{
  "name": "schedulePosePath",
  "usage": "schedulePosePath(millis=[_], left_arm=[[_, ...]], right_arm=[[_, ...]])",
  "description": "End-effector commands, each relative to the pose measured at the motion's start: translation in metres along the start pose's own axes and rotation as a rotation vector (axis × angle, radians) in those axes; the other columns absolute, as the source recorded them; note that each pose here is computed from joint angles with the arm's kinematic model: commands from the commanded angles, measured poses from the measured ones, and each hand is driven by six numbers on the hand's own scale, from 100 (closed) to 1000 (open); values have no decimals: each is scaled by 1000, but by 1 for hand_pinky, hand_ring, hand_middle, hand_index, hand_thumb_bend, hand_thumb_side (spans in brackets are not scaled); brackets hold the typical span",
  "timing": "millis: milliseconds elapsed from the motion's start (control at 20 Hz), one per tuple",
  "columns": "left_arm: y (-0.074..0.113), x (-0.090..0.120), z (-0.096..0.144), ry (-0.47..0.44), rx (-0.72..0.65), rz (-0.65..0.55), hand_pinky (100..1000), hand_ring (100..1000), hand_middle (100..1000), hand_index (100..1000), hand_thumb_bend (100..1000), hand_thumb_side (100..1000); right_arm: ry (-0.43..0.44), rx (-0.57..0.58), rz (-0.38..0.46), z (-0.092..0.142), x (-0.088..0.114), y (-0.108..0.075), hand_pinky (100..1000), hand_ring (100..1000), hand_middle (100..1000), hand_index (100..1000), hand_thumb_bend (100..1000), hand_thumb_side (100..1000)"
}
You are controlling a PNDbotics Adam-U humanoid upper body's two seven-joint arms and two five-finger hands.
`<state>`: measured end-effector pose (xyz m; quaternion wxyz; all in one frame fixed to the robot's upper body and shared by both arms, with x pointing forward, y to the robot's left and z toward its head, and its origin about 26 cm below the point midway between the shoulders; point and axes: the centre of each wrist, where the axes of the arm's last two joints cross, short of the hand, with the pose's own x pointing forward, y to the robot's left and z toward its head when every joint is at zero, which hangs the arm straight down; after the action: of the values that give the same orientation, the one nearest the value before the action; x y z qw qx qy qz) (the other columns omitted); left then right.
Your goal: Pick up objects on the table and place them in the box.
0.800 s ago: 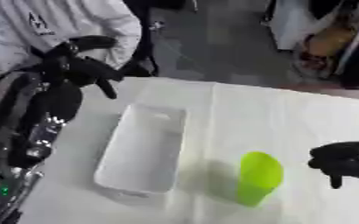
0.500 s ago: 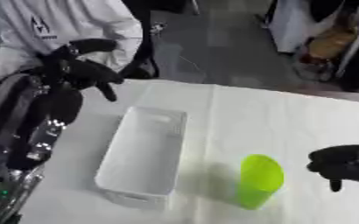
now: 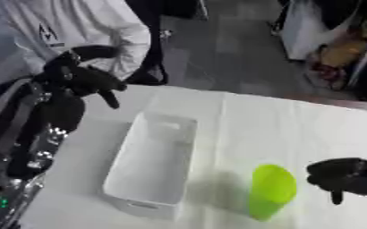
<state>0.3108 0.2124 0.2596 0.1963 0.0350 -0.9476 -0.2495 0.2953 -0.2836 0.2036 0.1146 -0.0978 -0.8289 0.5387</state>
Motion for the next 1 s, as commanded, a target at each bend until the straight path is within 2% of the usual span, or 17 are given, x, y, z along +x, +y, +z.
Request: schedulePosePath(millis=[50,250,450,700,1000], left_arm=[[4,5,-4,-21,-15,-19,469,609,837,674,267,744],[4,5,-3,-16,-23,-22,469,609,838,674,267,744],[4,5,-3,-16,-29,-21,469,609,838,673,267,744],[3,5,-4,-19,-31,-17,469,610,839,673,267,745],[2,6,-6,-22,-35,-11,471,610,839,674,267,744]], right_arm=[[5,189,78,1,2,-15,454,747,894,913,536,908],[21,373,170,2,2,-37,542,777,902,947,616,862],[34,479,242,-2,2,-55,600,798,917,968,646,836],[53,469,328,-10,3,-76,649,812,923,969,682,817],[52,472,396,-19,6,-92,697,822,914,956,724,823]])
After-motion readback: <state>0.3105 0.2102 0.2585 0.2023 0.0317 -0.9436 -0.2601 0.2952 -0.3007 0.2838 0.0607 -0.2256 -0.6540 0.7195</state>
